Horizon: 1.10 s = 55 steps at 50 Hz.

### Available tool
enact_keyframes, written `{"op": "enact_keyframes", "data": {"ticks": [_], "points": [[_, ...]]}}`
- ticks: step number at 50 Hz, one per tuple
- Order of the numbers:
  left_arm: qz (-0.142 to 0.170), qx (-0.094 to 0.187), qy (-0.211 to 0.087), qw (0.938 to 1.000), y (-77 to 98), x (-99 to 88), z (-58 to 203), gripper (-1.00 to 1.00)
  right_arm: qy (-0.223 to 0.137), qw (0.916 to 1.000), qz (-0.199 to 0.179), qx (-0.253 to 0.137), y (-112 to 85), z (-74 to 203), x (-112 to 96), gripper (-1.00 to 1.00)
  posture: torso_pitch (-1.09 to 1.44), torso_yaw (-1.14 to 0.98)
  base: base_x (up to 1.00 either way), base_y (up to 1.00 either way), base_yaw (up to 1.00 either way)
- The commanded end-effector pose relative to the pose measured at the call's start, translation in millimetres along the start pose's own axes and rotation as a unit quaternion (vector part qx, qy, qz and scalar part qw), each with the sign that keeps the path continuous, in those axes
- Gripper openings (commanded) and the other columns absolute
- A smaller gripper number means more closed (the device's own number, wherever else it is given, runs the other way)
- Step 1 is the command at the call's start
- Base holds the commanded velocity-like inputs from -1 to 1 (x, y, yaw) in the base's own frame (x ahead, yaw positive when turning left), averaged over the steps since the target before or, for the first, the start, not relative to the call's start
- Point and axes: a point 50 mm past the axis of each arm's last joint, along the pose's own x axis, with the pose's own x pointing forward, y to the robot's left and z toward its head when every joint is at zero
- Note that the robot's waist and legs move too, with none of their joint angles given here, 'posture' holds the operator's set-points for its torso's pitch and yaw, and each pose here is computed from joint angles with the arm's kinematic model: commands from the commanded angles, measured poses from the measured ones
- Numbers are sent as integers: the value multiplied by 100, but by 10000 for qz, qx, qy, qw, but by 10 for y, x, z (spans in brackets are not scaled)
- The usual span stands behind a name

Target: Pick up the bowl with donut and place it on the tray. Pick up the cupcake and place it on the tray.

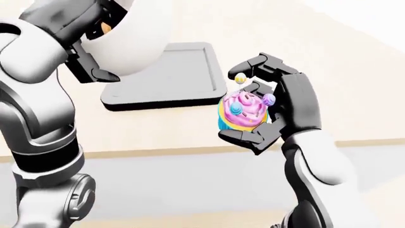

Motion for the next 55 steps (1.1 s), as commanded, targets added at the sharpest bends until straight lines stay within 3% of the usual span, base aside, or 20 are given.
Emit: {"op": "enact_keyframes", "data": {"ticks": [1,49,55], "points": [[454,84,-212,9987,188,-71,105,-100,-575,9981,-204,-103,-47,183,-50,-100,0,0,0,0,0],[468,83,-307,9984,201,-67,180,-100,-640,9973,-361,-47,-135,205,-95,-100,0,0,1,10,0],[453,115,-399,9981,227,21,276,-100,-632,9973,-376,-36,-139,189,-87,-100,0,0,0,0,0]]}}
